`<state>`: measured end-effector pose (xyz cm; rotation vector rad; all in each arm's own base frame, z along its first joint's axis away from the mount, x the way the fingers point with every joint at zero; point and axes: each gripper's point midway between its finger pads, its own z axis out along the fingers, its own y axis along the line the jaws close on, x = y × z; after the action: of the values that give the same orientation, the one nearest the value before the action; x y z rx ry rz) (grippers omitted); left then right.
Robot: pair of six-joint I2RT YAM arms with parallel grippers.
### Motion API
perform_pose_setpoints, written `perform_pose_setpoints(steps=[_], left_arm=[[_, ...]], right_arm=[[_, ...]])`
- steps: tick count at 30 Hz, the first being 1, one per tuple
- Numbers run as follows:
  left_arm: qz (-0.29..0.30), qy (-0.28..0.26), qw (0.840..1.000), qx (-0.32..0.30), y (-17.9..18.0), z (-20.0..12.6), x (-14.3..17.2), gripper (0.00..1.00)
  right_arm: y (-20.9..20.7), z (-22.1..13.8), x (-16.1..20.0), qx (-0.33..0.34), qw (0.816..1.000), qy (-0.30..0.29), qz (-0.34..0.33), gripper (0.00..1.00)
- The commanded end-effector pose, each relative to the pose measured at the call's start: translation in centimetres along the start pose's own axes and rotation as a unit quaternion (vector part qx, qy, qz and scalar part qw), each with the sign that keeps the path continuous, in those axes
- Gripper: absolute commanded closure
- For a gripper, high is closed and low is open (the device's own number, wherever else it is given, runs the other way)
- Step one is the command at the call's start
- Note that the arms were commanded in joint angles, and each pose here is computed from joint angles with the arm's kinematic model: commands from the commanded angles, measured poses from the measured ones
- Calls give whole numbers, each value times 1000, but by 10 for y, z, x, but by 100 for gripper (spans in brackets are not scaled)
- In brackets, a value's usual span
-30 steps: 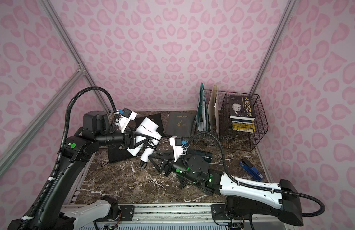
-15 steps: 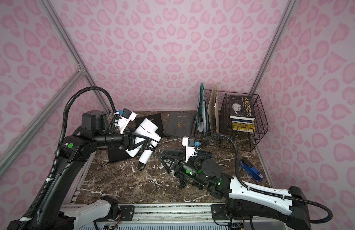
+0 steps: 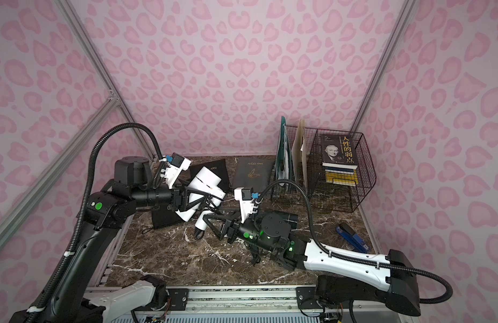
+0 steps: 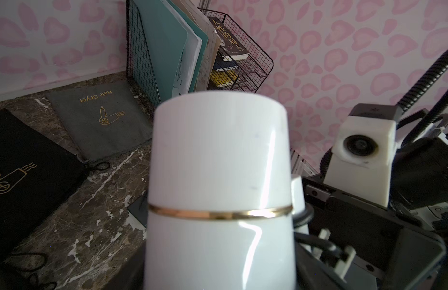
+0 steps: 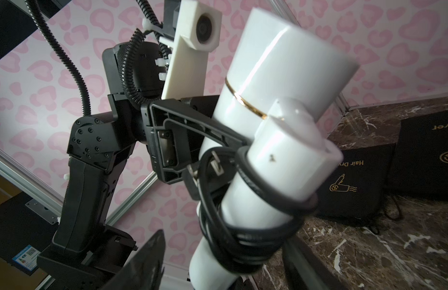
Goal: Pack away hair dryers
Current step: Adjust the hair dryer.
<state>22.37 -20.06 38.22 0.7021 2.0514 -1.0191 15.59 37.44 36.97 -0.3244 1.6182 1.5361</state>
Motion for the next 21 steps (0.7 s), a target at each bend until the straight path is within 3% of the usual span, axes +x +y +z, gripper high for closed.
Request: perform_pose_setpoints(steps=[1, 15, 21], left_arm=[[19, -29, 999, 20, -10, -3, -15, 99], [5, -29, 999, 37, -14, -2, -13, 98], [6, -33, 999, 38, -14, -3, -13, 98]], right_arm=[[3, 2, -5, -5, 1000, -11, -1, 27], [-5, 16, -12, -14, 1000, -16, 13, 35], [2, 19, -12, -40, 999, -13, 23, 35]])
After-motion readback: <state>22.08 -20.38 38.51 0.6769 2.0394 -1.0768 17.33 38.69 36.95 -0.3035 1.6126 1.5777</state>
